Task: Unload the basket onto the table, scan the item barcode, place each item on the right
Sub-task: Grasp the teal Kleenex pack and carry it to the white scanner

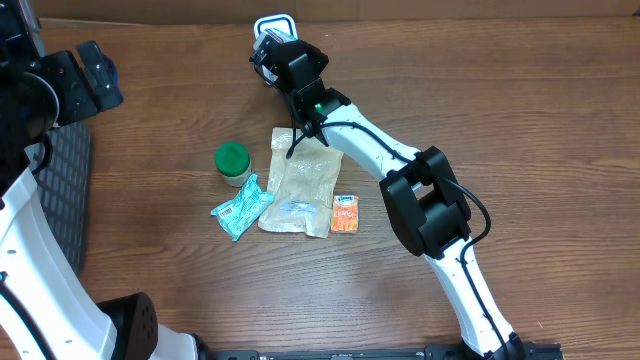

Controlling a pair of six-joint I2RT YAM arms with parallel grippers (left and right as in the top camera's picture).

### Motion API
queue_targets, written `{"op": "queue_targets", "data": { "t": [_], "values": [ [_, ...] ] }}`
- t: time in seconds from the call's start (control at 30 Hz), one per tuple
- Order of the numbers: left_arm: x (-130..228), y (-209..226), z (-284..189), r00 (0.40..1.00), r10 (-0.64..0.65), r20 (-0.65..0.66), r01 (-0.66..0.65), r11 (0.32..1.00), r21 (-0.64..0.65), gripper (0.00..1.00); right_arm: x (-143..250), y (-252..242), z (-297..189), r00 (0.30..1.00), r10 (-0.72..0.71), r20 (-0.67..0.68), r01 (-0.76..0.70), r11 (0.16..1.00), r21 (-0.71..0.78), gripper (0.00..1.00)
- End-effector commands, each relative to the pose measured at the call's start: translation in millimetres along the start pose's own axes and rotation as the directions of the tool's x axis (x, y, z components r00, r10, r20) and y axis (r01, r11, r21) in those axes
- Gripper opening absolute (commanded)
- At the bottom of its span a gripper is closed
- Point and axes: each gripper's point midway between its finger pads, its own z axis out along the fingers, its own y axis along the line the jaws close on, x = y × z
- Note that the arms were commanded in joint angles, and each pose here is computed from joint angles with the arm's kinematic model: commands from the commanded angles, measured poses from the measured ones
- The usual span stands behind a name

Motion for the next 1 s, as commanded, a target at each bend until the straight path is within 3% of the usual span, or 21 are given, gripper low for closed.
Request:
{"op": "queue_targets", "data": {
  "t": [0.0,0.3,0.57,0.77,0.97],
  "values": [
    [-2.2,3.7,-0.4,1.000,0.018,0.008,-0.018,1.000,-0.015,1.00,-10.3,-8.9,-3.0,1.000,0.001,0.019,-0.002,1.000,0.026,0.04],
    [-2.2,3.6,-0.4,1.000,0.018,0.008,-0.018,1.000,-0.015,0.99,-19.1,-16.1,-11.1,0.999,0.014,0.029,-0.015,0.999,0.033,0.04],
    [-2.2,3.6,-0.4,1.000,0.018,0.008,-0.018,1.000,-0.015,0.99,-57.1,-64.9,-54.7,0.965,0.243,0.097,-0.245,0.969,0.011,0.04],
    [-2.2,3.6,-0.4,1.000,0.018,0.008,-0.018,1.000,-0.015,1.00,-84.6,-91.6,-105.6,0.896,0.427,0.118,-0.410,0.900,-0.147,0.04],
    [-2.2,3.6,-0.4,1.000,0.018,0.008,-0.018,1.000,-0.015,1.00,-104.8,-107.5,-168.8,0.781,0.622,0.053,-0.556,0.732,-0.393,0.04]
  ]
}}
